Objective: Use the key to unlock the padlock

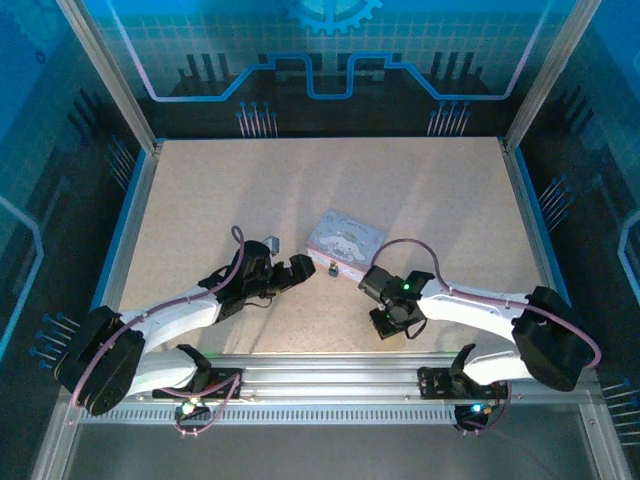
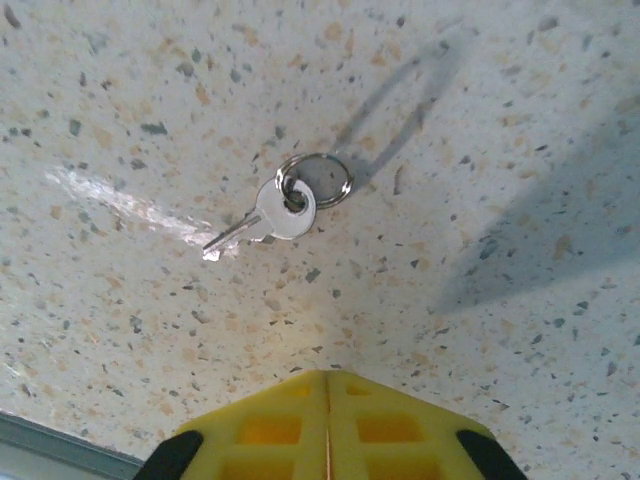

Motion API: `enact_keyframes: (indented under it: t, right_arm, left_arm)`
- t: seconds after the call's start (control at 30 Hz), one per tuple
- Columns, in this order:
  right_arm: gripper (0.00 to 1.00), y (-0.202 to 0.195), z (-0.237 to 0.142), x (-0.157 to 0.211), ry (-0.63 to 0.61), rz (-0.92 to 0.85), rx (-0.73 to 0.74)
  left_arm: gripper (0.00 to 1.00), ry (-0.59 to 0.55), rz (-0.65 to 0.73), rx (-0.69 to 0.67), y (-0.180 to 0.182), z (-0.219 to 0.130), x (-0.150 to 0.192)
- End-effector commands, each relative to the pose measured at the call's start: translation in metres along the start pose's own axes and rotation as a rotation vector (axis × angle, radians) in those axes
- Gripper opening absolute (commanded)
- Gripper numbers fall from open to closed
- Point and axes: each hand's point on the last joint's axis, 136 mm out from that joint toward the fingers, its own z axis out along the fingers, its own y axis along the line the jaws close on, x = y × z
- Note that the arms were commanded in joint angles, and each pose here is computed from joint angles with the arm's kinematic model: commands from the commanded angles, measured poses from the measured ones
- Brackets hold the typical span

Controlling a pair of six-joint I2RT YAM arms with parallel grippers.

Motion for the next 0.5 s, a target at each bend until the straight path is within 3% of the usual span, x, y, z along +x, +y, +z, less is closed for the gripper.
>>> enact_keyframes:
  t: [0.0,0.3,0.47]
  right_arm:
    - [0.19,-0.002,-0.009,-0.011,-0.057,0.004,-0.047]
    - [0.33,0.003,-0.015,-0.036,-0.134,0.073,-0.210]
    - [0.34,0.005,-0.010,-0.042,-0.140,0.070,-0.228]
  left_arm:
    - [0.99,-0.010,0.013,0.027,-0.014,-0.005,-0.004]
    - [0.99,-0.013,0.013,0.024,-0.014,-0.006,-0.005]
    - [0.99,-0.012,0.013,0.022,-0.013,-0.006,-0.005]
